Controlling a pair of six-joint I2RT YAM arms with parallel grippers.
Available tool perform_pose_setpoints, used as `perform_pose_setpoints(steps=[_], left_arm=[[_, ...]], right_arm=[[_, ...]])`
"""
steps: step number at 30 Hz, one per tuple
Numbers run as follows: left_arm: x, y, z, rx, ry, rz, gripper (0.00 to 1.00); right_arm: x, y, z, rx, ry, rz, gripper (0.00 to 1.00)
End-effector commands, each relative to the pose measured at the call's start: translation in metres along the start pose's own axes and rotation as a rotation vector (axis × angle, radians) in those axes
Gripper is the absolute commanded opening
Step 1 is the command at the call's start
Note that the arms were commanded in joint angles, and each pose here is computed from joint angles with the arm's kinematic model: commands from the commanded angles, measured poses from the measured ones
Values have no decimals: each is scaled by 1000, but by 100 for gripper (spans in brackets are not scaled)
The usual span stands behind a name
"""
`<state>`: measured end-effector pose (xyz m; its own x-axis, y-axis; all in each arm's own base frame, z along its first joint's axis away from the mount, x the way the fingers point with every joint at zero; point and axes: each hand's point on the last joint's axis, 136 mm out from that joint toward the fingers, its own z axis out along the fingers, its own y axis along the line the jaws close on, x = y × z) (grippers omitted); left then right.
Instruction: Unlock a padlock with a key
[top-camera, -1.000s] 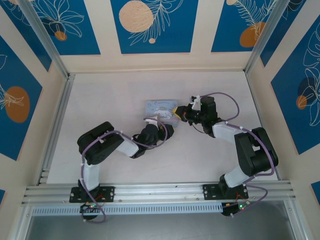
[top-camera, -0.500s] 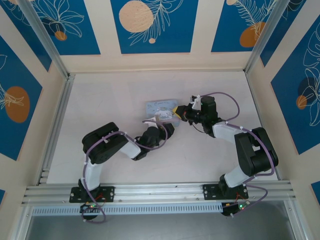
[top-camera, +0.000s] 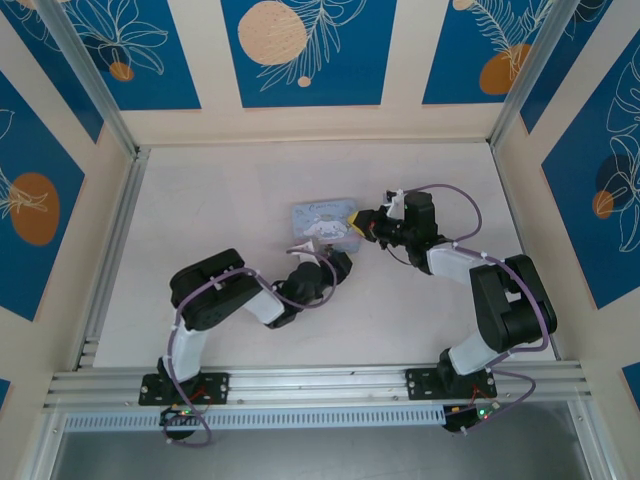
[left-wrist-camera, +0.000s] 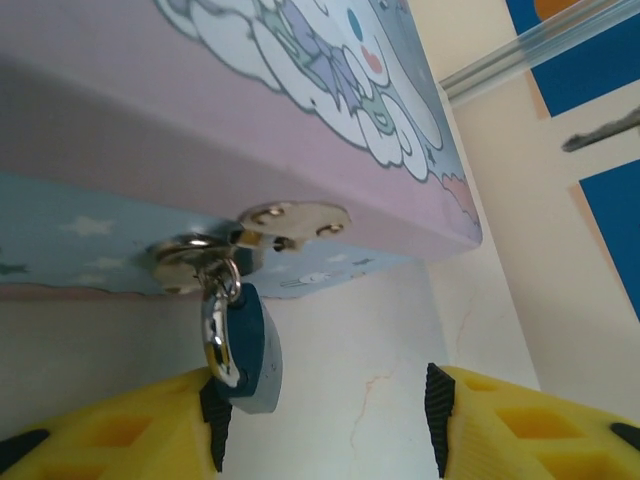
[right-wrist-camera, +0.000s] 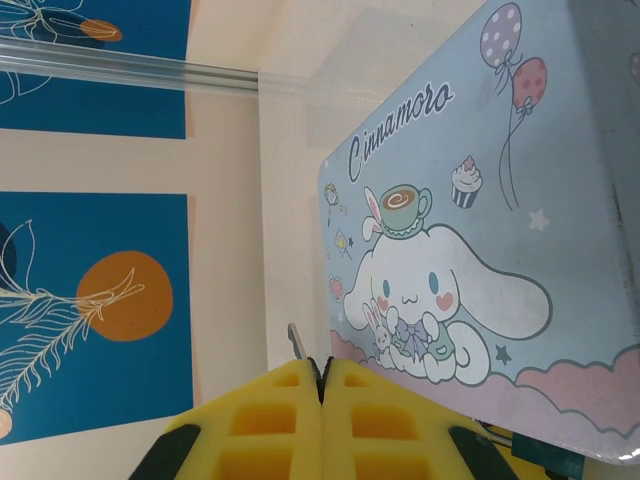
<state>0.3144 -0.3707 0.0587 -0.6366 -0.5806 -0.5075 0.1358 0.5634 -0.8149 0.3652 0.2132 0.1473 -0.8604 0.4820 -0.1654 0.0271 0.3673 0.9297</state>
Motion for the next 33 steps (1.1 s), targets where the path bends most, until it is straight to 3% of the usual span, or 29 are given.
perform_pose_setpoints(steps=[1,11,33], left_arm=[[5,5,7,-14,-17,-30,55],[1,36,6,-134,-77,-72,54],[5,57,12,-212,-95,-85,27]], right_arm=[[5,-5,0,-1,26,15,0],[4,-3,-1,-6,20,15,0],[3,-1,-6,-9,10,17,0]])
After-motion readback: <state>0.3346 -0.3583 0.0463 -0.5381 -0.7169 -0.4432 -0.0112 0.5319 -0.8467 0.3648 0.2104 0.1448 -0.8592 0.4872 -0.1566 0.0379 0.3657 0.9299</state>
